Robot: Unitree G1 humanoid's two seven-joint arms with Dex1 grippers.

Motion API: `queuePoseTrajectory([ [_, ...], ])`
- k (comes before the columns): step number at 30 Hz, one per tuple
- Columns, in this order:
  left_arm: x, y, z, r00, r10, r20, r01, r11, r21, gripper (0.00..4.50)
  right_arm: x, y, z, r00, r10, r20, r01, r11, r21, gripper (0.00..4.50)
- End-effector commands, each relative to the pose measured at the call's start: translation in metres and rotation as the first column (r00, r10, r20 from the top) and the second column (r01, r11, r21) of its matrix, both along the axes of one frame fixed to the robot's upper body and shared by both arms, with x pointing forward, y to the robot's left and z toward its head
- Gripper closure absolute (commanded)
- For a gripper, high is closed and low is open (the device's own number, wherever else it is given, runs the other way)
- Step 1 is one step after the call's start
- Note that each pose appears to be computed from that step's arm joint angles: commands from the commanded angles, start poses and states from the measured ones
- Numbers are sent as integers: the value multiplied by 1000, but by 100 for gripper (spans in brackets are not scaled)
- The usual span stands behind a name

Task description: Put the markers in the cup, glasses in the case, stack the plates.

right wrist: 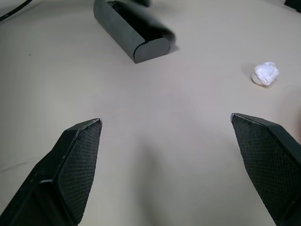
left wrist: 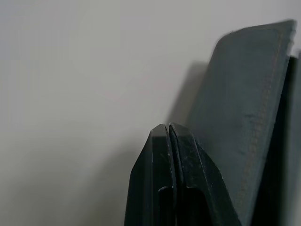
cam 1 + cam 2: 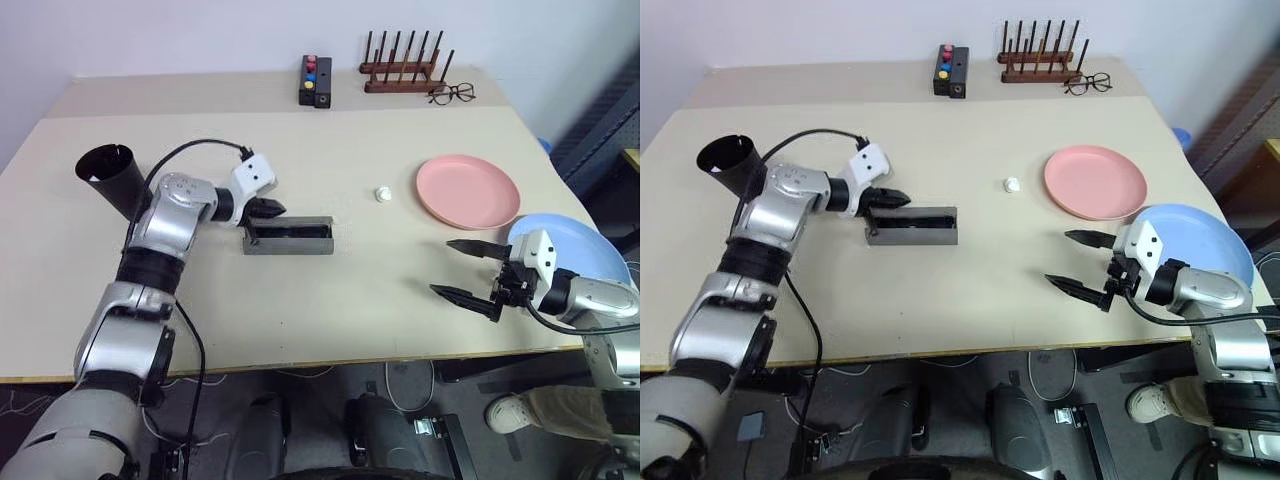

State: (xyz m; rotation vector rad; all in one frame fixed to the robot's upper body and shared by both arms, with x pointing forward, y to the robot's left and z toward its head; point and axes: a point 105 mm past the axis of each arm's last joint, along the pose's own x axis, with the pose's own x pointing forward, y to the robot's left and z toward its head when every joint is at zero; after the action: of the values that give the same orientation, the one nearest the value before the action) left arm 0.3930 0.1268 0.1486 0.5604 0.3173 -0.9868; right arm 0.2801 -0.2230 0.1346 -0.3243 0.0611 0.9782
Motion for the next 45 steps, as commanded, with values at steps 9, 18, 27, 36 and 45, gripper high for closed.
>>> queuePoseTrajectory([
  [9,-14,-7,11,995,64,79,-60,996,-60,448,5,-3,13,997,-37,63,36,999,19,0],
  [18,-24,-18,96,971,62,232,47,898,-438,448,17,-17,31,975,-179,130,174,983,54,0],
  [27,-86,-75,75,947,-310,82,310,820,-482,110,27,-58,44,895,-430,120,435,900,-19,0],
  [36,-84,-107,64,933,-341,112,353,815,-460,4,27,-87,23,824,-566,-27,558,818,-142,0],
  [45,-78,-132,57,924,-337,182,383,830,-407,4,36,-94,9,773,-627,-98,603,773,-195,0],
])
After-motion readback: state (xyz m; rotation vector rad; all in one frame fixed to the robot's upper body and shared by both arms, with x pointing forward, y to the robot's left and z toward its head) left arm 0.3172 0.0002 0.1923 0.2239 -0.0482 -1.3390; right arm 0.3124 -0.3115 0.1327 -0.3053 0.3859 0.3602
